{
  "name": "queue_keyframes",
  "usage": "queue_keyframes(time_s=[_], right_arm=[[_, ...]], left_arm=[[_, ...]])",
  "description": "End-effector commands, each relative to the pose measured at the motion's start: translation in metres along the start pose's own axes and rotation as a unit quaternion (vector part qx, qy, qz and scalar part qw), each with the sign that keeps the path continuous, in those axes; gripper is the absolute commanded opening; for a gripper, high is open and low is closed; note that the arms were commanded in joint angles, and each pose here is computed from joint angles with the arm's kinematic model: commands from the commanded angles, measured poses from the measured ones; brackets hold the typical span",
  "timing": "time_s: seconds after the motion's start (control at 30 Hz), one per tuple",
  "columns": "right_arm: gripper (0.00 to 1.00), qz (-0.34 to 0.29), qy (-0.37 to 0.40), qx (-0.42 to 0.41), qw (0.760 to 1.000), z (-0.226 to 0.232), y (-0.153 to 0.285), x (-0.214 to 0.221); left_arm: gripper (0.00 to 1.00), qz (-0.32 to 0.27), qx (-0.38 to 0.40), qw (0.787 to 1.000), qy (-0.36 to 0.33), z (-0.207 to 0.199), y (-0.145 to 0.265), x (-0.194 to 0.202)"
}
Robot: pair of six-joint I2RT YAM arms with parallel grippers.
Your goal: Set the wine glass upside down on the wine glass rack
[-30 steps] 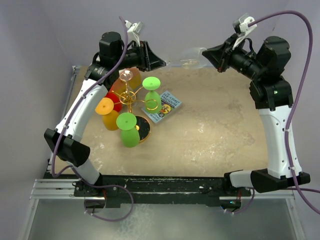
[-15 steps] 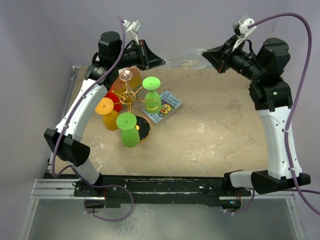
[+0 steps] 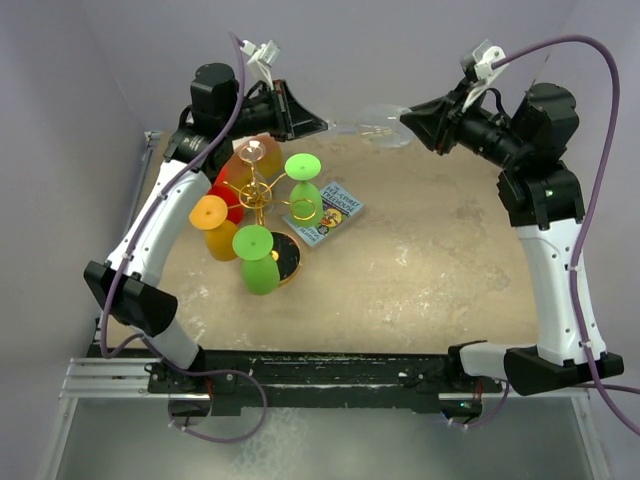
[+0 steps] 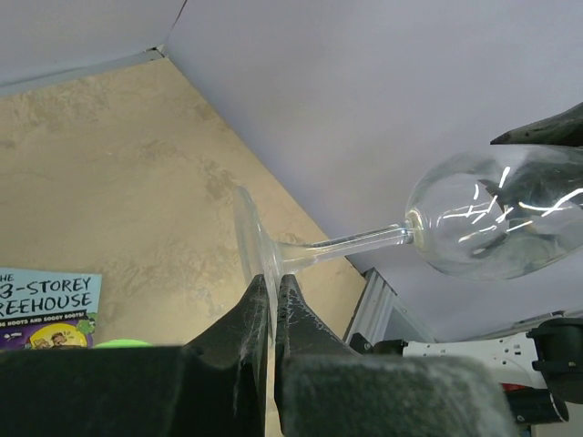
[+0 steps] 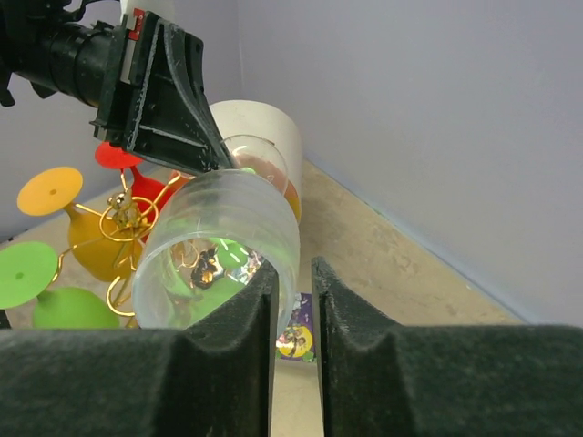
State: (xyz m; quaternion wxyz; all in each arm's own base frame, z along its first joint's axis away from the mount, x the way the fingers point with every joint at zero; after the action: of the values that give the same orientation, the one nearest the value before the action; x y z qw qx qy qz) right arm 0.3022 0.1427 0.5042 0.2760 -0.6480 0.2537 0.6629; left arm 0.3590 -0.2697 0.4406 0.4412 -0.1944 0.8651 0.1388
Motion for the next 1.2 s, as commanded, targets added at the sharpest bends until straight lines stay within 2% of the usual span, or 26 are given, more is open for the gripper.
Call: queue_keyframes(time_s=[0.0,0.23,0.33,0.6,0.73,0.9,1.17], right_arm=[[0.27,-0.023,0.024,-0.013,0.999,0.010,0.007,-0.016],[0.48,-0.029,0.030,-0.007,0.999,0.012,0.016,-0.026],[0.54,-0.031,0.032,0.001,0.999,0.012,0.021,-0.029],[0.61,-0.048,0.030,-0.010,0.998,0.022,0.043,-0.045],[0.62,-0.057,0.042,0.007,0.997,0.022,0.059,-0.053],[0.64,-0.053,0.047,0.056,0.996,0.006,0.069,-0.047],[0.65,-0.034,0.048,0.139,0.989,-0.026,0.085,-0.024]], left_arm=[[0.00,-0.048,0.029,0.996,-0.064,-0.041,0.030,-0.030],[0.00,-0.055,-0.003,0.995,-0.083,-0.034,0.037,-0.033],[0.00,-0.060,-0.016,0.994,-0.091,-0.033,0.043,-0.036],[0.00,-0.075,-0.057,0.990,-0.107,-0.026,0.059,-0.042],[0.00,-0.081,-0.076,0.982,-0.151,-0.028,0.069,-0.047],[0.00,-0.077,-0.106,0.960,-0.249,-0.040,0.083,-0.052],[0.00,-0.014,-0.096,0.898,-0.429,-0.072,0.088,-0.018]])
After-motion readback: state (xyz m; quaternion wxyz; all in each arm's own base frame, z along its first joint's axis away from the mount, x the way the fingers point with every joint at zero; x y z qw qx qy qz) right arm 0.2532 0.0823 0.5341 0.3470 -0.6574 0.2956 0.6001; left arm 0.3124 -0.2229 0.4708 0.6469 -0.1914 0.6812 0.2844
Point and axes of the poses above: each gripper's point midway between its finger pads, its own y axis back along the fingers, its own z axis along the line the jaws close on, x = y × z, the point moved 3 cm from there along y, back along the fingers, and after that the axes turned 4 degrees about -y, right-handed, at the moved point
